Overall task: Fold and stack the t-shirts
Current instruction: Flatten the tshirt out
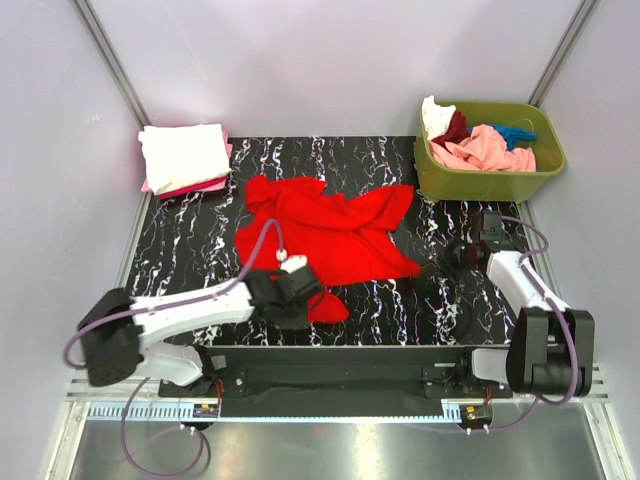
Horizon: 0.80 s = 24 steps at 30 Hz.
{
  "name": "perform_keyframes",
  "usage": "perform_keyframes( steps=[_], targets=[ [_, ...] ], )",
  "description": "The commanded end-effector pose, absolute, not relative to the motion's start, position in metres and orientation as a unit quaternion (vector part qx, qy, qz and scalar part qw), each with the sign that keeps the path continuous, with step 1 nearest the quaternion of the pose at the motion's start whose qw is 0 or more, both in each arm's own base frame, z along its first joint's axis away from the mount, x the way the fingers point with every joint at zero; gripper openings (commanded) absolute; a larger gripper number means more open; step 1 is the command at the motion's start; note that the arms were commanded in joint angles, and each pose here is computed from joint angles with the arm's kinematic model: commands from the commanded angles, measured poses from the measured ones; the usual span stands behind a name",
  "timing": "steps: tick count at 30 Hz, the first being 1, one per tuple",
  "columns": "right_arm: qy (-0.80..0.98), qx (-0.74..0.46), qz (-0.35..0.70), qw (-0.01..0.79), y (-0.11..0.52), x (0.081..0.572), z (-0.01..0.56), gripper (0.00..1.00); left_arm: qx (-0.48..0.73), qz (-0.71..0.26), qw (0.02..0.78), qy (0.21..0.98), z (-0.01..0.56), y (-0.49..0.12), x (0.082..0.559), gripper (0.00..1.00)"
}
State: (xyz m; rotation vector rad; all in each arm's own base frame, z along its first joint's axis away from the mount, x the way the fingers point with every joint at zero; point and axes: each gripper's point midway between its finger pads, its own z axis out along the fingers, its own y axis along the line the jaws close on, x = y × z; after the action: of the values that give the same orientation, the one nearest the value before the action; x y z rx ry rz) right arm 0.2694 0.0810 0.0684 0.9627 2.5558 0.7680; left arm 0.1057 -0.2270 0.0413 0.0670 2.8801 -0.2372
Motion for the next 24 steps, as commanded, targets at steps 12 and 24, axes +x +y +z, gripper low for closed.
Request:
perform_keyframes(
  steps=[12,24],
  targets=[
    [0.823,0.281,0.362,0.336,0.09,0.284,0.291,0.0,0.027,-0.167,0.411,0.896,0.301,-0.18,0.166,0.0],
    [0.717,0.259,0.302,0.572,0.051,0.208,0.485,0.0,0.063,-0.278,0.605,0.743,0.525,-0.11,0.149,0.0]
  ],
)
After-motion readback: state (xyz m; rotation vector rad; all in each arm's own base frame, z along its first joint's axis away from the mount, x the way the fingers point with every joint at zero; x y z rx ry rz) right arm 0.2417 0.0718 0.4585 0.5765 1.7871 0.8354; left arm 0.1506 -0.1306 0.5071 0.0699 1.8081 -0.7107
